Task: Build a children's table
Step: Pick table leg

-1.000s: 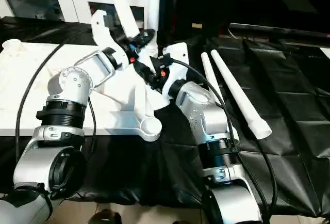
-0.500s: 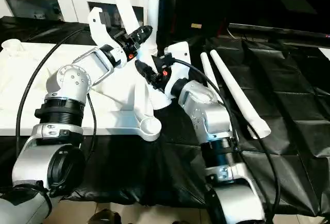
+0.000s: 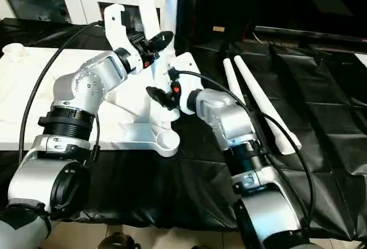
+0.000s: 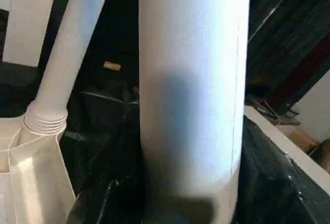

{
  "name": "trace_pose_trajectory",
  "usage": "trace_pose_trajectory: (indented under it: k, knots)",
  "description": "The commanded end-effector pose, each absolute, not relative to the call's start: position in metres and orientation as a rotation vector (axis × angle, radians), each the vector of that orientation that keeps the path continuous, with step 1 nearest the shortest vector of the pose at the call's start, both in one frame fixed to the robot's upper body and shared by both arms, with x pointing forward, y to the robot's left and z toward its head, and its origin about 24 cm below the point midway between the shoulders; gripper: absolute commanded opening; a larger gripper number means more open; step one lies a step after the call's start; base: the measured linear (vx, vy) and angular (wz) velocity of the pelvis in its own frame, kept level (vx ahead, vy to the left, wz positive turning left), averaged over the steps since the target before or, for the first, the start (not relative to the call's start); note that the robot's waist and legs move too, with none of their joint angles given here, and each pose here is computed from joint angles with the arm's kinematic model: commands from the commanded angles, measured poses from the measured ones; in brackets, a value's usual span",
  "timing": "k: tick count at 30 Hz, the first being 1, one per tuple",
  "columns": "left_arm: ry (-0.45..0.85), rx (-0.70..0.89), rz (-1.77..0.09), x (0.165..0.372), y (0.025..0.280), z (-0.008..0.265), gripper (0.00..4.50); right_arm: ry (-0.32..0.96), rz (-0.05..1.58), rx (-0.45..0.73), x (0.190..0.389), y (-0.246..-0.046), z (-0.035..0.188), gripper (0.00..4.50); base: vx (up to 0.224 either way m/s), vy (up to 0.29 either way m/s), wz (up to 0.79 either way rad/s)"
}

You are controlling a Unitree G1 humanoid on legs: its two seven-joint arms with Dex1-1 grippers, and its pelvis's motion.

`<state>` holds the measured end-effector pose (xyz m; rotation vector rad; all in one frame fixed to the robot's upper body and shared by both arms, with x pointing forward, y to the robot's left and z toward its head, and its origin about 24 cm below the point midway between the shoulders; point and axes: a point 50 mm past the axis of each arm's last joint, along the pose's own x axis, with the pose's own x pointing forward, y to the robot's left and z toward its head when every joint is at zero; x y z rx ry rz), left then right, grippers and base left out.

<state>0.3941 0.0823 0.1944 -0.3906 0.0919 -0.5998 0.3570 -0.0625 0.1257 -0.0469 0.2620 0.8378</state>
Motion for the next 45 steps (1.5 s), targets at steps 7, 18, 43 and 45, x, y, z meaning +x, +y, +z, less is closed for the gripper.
trace_pose_trajectory:
  k: [7, 18, 43, 45]
  knots:
    - [0.046, -0.336, -0.604, 0.395, 0.081, 0.205, 1.83, 0.294, 0.831, -0.053, 0.359, -0.064, 0.123, 2.03, 0.0, 0.0, 0.0]
    - [0.037, -0.446, -0.734, 0.391, 0.088, 0.21, 2.76, 0.094, 1.077, 0.167, 0.345, -0.065, 0.142, 1.92, 0.0, 0.0, 0.0]
    - [0.082, -0.529, -1.414, 0.347, 0.088, 0.219, 2.07, 0.149, 1.562, 0.276, 0.303, -0.093, 0.146, 1.88, 0.0, 0.0, 0.0]
    - [0.086, -0.527, -1.394, 0.347, 0.088, 0.217, 1.91, 0.149, 1.563, 0.274, 0.303, -0.094, 0.146, 1.88, 0.0, 0.0, 0.0]
